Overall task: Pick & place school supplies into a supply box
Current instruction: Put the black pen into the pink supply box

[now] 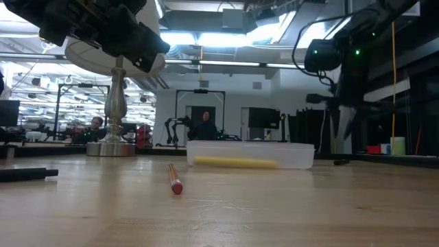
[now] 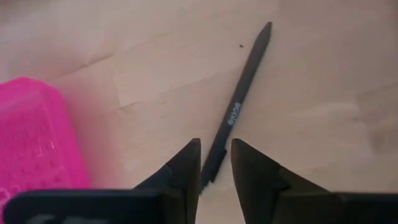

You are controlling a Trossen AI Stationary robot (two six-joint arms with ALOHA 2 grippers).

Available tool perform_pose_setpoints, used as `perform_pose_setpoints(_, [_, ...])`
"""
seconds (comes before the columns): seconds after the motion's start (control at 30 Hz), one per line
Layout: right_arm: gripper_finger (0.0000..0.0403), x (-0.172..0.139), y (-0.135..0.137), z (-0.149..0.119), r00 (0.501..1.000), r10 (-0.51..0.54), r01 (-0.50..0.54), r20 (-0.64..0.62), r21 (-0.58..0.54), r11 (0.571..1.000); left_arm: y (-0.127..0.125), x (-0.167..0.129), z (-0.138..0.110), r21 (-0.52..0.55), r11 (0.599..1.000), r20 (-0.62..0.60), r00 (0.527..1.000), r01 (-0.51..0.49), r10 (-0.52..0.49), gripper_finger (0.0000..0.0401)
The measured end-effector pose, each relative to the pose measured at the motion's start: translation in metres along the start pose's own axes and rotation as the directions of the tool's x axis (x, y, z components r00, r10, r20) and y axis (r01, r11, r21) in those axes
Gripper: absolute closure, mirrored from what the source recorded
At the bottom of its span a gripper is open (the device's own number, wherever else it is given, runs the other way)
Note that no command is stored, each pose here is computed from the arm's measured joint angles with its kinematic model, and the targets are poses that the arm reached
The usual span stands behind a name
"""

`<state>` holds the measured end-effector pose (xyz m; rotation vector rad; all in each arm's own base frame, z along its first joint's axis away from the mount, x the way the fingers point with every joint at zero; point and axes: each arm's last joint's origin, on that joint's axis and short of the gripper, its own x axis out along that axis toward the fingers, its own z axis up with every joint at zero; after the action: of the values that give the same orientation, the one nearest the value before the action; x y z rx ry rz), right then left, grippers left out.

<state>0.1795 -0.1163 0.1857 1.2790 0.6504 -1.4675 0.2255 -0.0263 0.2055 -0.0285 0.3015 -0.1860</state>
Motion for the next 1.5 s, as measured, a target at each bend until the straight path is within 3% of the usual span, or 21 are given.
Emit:
perform_pose_setpoints(0.2, [0.0309, 0.017, -0.005, -0.001, 0.998, 0.067, -0.068, 0.021, 0.06, 0.996, 0.0, 0.0, 0.0, 0.0, 1.0, 0.0, 1.0, 0.0, 0.0, 0.0397])
perform_pose_setpoints(0.53, [0.0309, 0.034, -0.025, -0.007, 1.0, 0.009, -0.01, 0.007, 0.14, 0.99, 0.0, 0.0, 0.0, 0.0, 1.0, 0.0, 1.0, -0.001, 0.001, 0.0393])
perform_pose_setpoints(0.93, [0.0309, 0.036, -0.02, -0.005, 0.997, 0.077, -0.081, 0.031, 0.161, 0.984, 0.0, 0.0, 0.0, 0.0, 1.0, 0.0, 1.0, 0.0, 0.0, 0.0393])
perform_pose_setpoints(1.2, [0.0309, 0.039, -0.021, -0.005, 0.997, 0.052, -0.063, 0.062, 0.19, 0.98, 0.0, 0.0, 0.0, 0.0, 1.0, 0.0, 1.0, -0.001, 0.001, 0.0395])
perform_pose_setpoints(1.5, [0.0308, 0.059, -0.02, -0.01, 0.998, -0.045, 0.035, 0.053, 0.188, 0.982, 0.0, 0.0, 0.0, 0.0, 1.0, 0.0, 1.0, -0.001, 0.001, 0.0394])
